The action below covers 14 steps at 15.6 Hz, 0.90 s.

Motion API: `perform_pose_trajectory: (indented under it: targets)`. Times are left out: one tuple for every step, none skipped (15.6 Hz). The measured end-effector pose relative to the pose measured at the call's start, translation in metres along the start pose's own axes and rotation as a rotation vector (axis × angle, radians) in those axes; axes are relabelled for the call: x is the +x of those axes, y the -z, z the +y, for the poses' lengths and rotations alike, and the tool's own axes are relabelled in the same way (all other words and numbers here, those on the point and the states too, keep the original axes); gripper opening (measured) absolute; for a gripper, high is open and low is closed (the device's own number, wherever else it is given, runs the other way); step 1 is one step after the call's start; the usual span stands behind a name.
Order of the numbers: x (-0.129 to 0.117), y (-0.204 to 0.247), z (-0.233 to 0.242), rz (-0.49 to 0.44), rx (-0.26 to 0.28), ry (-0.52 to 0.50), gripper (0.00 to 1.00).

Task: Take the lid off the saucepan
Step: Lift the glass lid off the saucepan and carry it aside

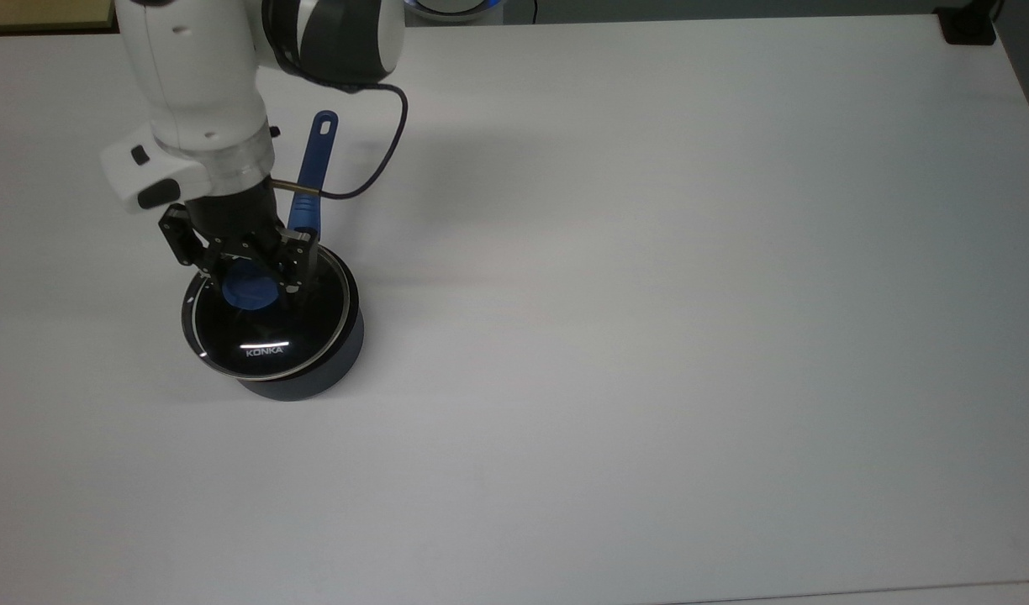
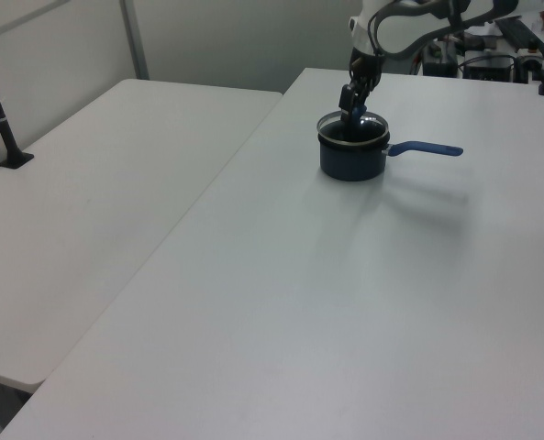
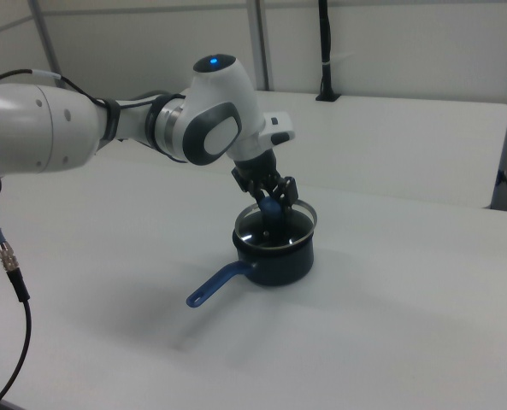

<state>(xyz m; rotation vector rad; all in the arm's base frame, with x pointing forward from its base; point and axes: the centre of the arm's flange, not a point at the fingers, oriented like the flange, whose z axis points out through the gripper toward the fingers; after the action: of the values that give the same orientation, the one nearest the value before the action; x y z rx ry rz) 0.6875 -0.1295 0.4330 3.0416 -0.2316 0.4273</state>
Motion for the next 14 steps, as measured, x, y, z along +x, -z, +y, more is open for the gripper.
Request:
perform_pose_trajectory:
  targets:
    - [0.001, 0.007, 0.001, 0.010, 0.001, -0.001, 0.66]
    - [0.002, 0.013, 0.001, 0.019, 0.003, -0.002, 0.66]
    - [0.002, 0.019, 0.001, 0.023, 0.004, -0.002, 0.66]
    - [0.001, 0.027, 0.000, 0.019, 0.008, 0.001, 0.66]
    - [0.001, 0.032, -0.004, 0.016, 0.013, 0.013, 0.66]
    - [-0.001, 0.035, -0.013, 0.011, 0.018, 0.027, 0.66]
    - [-0.004, 0.038, -0.026, 0.000, 0.024, 0.046, 0.66]
    - [-0.007, 0.040, -0.043, -0.015, 0.029, 0.069, 0.66]
    - [-0.012, 0.042, -0.060, -0.035, 0.034, 0.094, 0.66]
    - [-0.016, 0.044, -0.078, -0.051, 0.039, 0.119, 0.66]
    - [-0.019, 0.046, -0.093, -0.060, 0.043, 0.140, 0.66]
    - [-0.022, 0.049, -0.108, -0.066, 0.047, 0.156, 0.66]
    - [-0.025, 0.051, -0.121, -0.069, 0.051, 0.163, 0.66]
    - [-0.028, 0.053, -0.134, -0.071, 0.057, 0.168, 0.66]
